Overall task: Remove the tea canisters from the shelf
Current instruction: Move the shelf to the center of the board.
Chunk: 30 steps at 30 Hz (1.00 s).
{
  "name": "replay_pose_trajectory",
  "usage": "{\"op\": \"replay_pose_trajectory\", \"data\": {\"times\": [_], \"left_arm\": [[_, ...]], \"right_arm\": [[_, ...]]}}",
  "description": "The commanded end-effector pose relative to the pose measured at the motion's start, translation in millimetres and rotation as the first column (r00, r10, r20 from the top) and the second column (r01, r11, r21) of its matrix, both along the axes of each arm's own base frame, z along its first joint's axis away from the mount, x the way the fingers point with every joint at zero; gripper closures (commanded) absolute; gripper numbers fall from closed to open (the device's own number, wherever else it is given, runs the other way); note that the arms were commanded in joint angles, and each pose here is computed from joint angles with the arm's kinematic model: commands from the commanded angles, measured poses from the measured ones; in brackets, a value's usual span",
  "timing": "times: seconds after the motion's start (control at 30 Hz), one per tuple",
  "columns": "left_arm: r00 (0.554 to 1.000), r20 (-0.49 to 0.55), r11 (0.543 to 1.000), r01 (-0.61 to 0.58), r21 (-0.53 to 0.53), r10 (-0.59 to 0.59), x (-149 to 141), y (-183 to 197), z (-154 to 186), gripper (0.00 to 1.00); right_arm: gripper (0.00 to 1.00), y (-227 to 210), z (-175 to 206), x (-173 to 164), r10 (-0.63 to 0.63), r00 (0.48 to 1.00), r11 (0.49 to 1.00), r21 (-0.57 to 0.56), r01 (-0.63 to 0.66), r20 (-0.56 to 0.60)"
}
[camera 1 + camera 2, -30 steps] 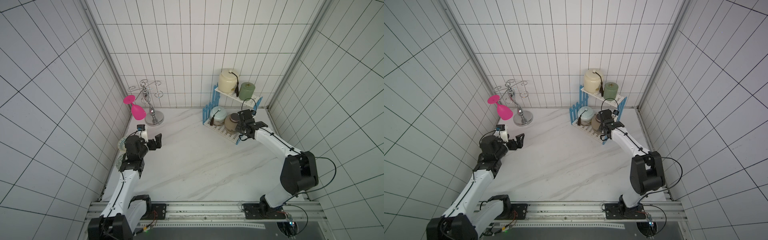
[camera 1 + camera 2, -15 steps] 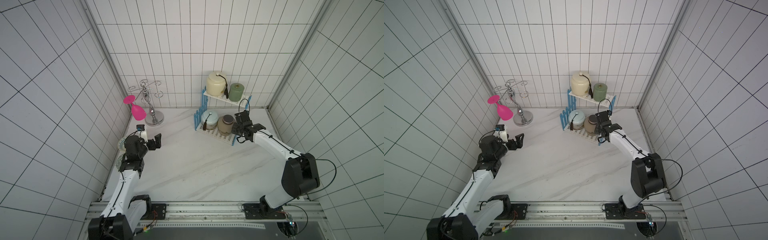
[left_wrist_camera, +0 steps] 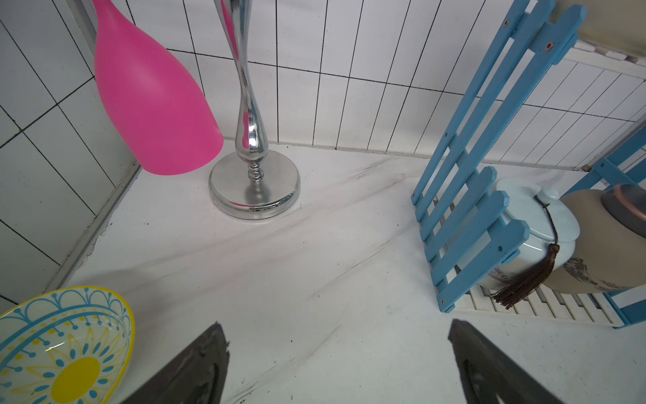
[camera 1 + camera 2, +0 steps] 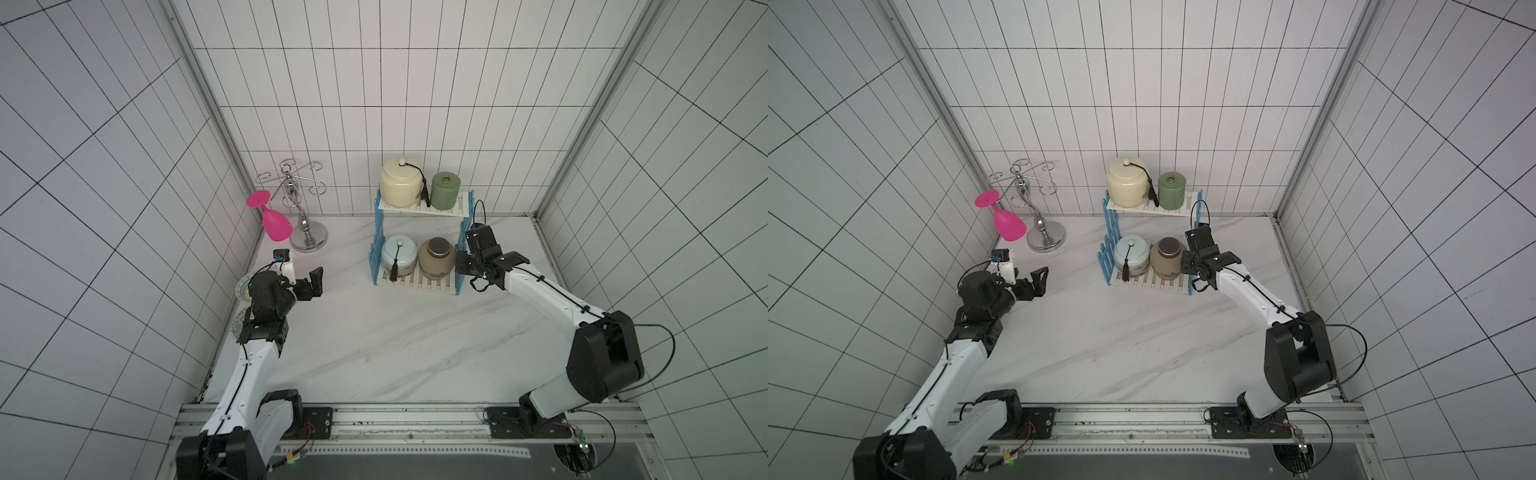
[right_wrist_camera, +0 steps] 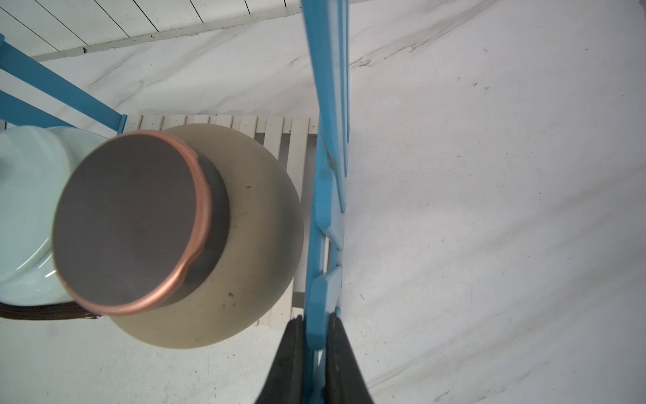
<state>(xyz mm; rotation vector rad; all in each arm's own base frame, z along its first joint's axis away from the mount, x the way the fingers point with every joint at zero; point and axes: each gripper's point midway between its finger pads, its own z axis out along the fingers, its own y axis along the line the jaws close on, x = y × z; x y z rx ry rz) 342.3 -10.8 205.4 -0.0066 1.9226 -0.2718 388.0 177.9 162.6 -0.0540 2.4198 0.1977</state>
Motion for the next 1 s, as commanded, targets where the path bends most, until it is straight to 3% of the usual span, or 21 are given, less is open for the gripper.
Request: {"op": "replay_pose_trajectory", "data": {"times": [0.0,0.5,0.97], "left_arm": [[0.999,0.031,1.0,0.01,0.004,-0.01,-1.4,-0.7,5.3,0.01],[0.999,0.032,1.0,0.016,0.007,-0.016,-1.6,-2.9,5.7,0.01],[0.999,0.031,1.0,0.02,0.007,-0.02,-1.9,-3.6,5.2,0.01]], "right_arm": [[1.0,26.9,20.8,15.1,0.096,0.994,0.995,0.034,-0.098,0.056],[1.0,33.6,18.0,64.1,0.04,0.997,0.997,0.066,-0.044,0.063],[1.0,21.6,10.5,84.2,-0.057,0.997,0.994,0.098,0.052,0.047]]}}
